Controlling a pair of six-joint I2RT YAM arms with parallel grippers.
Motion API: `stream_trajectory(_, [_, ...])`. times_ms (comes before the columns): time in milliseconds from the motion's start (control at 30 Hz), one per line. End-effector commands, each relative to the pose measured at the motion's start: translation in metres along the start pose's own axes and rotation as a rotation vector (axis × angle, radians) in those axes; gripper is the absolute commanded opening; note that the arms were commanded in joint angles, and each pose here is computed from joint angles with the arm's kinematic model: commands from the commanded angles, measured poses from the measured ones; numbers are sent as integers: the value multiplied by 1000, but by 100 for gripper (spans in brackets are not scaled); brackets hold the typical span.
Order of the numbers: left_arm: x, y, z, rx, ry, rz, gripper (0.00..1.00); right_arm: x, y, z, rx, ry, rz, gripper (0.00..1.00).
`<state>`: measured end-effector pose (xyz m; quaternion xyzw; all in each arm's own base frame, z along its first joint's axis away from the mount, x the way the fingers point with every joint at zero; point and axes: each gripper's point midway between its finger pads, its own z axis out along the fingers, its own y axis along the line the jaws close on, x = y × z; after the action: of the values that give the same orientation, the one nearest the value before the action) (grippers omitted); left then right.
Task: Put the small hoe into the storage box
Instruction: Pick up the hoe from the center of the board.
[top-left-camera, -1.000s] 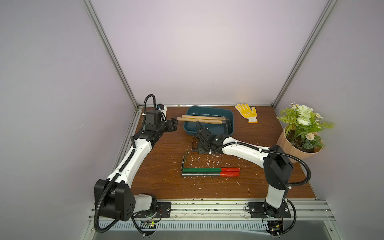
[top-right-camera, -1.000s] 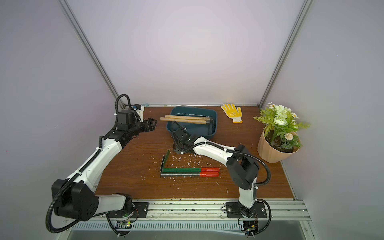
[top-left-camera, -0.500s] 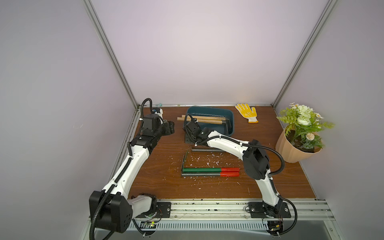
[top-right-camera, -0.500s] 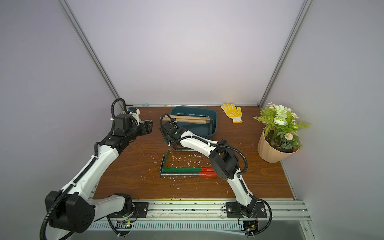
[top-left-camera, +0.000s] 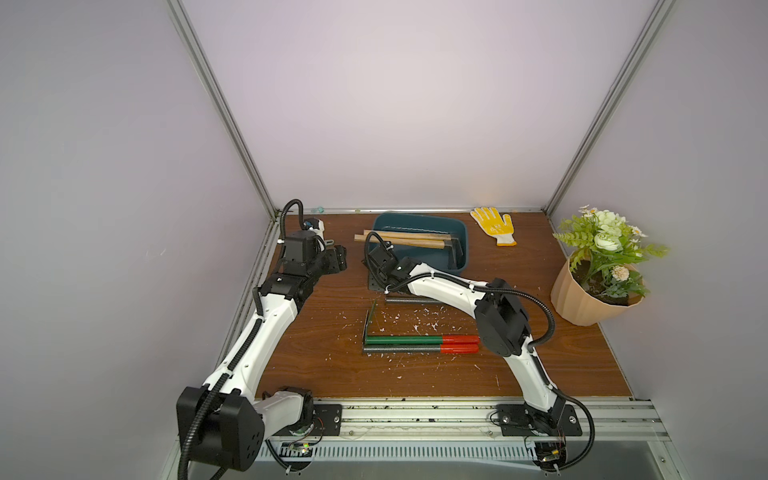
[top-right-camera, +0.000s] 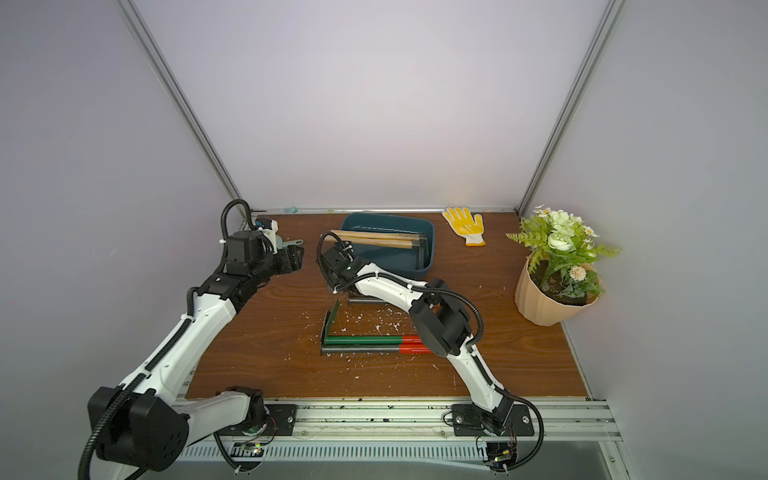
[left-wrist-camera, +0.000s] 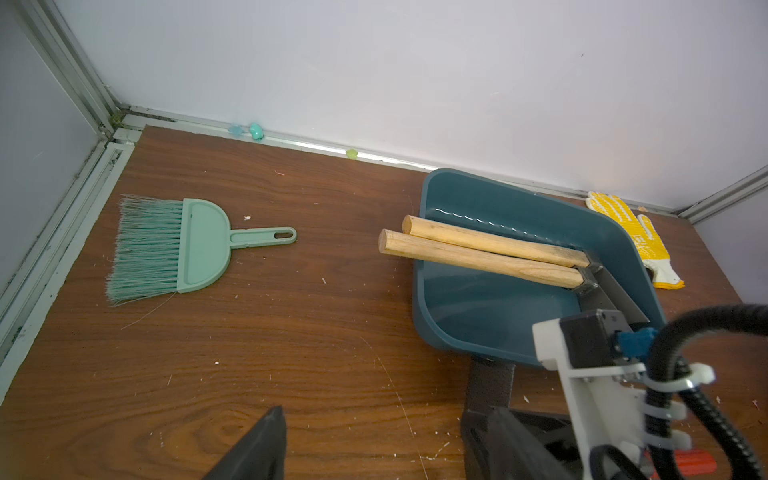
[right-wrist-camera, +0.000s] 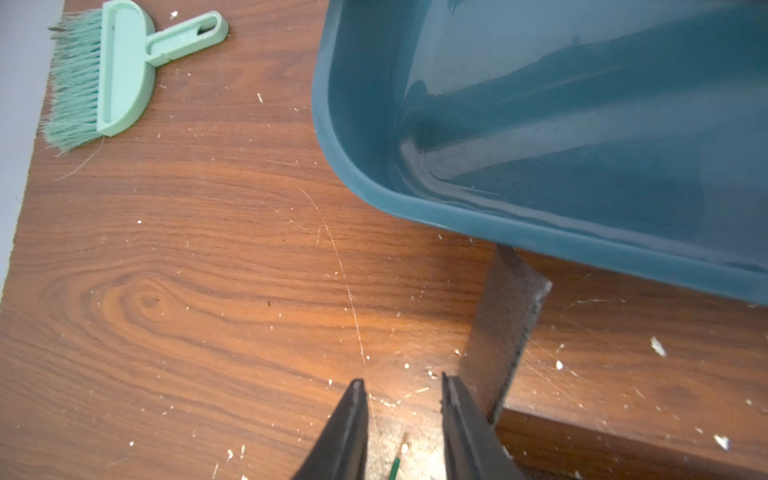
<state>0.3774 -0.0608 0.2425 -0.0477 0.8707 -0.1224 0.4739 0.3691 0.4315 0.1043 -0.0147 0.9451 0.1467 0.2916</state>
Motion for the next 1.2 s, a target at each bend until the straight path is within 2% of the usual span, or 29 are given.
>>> stream_trajectory(0, [-1,4,1,-5,-9,-10,77,-20,-4,-39,1,-64,18,36])
stream_trajectory(267, [1,6,3,18,-12,-22,77,-17,-27,-55,61,-96,39,37])
stream_trajectory(667, [3,13,4,23,-3,-32,77,-15,-23,-17,82,-71,55,39])
stream_trajectory(1167, [3,20,8,42,6,-43,77,-9,-39,29,118,-26,99,36])
